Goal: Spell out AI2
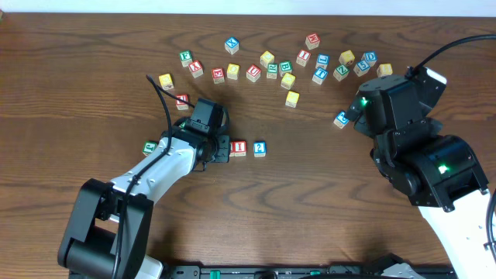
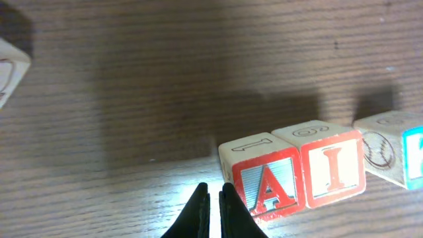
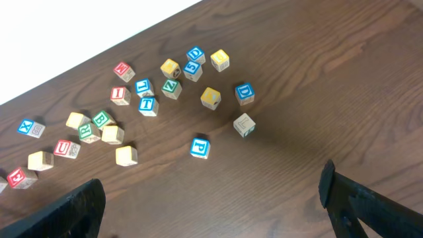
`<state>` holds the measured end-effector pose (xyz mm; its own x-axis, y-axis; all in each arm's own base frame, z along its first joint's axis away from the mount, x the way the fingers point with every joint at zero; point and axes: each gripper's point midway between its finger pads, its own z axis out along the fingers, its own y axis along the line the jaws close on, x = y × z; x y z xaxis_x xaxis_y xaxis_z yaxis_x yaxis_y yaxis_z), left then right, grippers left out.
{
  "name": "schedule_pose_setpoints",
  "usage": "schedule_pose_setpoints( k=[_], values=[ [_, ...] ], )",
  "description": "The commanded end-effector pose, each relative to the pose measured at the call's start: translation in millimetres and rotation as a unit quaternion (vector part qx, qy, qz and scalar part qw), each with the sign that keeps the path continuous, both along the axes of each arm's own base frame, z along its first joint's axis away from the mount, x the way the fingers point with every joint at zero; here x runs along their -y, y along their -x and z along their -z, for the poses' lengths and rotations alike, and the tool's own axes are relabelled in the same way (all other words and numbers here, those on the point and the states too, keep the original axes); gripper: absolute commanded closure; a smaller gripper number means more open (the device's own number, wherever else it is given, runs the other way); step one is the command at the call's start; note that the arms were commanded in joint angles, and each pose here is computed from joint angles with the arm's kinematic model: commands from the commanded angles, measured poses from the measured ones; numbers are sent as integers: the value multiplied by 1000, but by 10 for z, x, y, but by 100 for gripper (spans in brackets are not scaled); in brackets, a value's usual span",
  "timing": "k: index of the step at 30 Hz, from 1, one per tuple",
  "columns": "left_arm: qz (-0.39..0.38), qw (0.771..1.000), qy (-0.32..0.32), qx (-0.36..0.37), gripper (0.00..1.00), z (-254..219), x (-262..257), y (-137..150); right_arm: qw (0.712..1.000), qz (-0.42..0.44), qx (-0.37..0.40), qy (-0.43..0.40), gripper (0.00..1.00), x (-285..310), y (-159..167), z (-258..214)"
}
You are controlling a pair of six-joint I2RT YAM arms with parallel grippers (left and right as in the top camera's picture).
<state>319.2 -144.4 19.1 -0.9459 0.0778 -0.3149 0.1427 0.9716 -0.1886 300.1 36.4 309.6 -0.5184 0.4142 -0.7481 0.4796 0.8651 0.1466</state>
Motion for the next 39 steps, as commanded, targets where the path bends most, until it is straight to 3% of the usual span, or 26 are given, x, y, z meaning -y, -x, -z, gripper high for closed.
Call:
schedule_pose_setpoints(
  k=[1, 21, 39],
  values=[
    [27, 1000, 10, -11, 92, 57, 63, 65, 1000, 7, 6, -4, 1, 38, 30, -29],
    [57, 998, 16, 4, 92, 28, 255, 81, 1000, 7, 6, -3, 1, 39, 31, -28],
    [41, 999, -23, 13, 92, 50, 112, 43, 1000, -7, -3, 15, 1, 46, 35, -22]
  ],
)
